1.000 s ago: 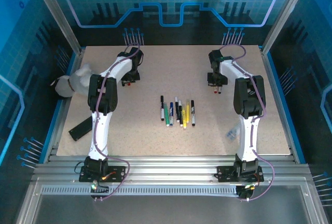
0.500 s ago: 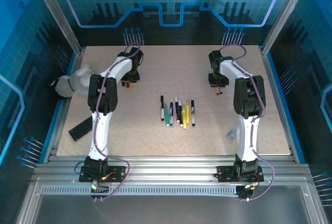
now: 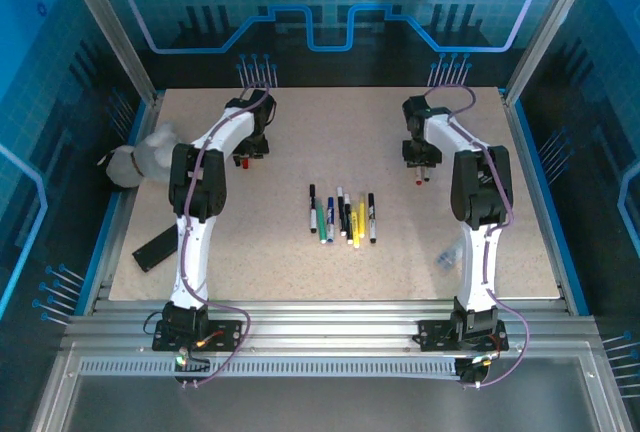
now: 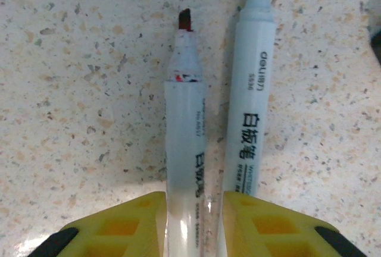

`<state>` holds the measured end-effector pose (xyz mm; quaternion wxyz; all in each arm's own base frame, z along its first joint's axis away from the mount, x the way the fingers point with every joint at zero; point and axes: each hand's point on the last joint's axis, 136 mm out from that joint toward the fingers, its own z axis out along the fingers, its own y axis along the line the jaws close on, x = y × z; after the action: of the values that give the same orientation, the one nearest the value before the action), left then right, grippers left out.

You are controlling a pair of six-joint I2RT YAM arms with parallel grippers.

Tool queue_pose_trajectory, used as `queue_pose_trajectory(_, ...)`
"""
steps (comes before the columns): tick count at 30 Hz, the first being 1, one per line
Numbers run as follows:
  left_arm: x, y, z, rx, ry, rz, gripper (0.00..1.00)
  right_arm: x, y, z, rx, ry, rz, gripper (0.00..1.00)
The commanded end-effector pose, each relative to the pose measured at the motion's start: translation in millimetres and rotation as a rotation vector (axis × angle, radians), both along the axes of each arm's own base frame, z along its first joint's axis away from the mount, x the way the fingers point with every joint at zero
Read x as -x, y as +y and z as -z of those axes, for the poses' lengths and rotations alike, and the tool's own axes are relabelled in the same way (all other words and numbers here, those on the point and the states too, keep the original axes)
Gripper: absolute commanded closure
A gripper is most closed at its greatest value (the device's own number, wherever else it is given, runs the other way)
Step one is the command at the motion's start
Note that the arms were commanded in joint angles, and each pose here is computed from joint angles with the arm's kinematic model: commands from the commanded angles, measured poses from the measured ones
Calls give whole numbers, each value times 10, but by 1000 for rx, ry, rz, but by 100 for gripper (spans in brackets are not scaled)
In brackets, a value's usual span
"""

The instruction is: Open the pen caps

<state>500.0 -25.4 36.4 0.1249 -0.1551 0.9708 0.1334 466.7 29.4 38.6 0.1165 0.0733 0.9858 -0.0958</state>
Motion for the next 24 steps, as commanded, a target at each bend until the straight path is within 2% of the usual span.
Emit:
queue_pose_trajectory(1,-29,7,-726,-26,-109,18,64,15,-8,-543,16,-99,17,68)
queue_pose_trajectory(6,142,-192,-1197,-18,-203,45,63,273,273,-996,-1,-205,-51,63)
queue_pose_trajectory(10,339,-694,-1230,177,-255,97,62,572,758,-1133,-113,-269,-172,55)
queue_pose_trajectory(12,464,-1014,-1163,283,-266,129,62,750,991,-1113,-203,-287,-198,53)
queue_pose_trajectory(15,616,-1388,-1033,361,-259,165,62,1025,1276,-1000,-287,-283,-234,53)
queue_pose_trajectory(20,748,-1753,-705,363,-188,219,62,1437,1591,-800,-329,-230,-288,54)
queue_pose_trajectory(24,734,-1846,-448,349,-142,227,63,1550,1623,-731,-307,-220,-303,54)
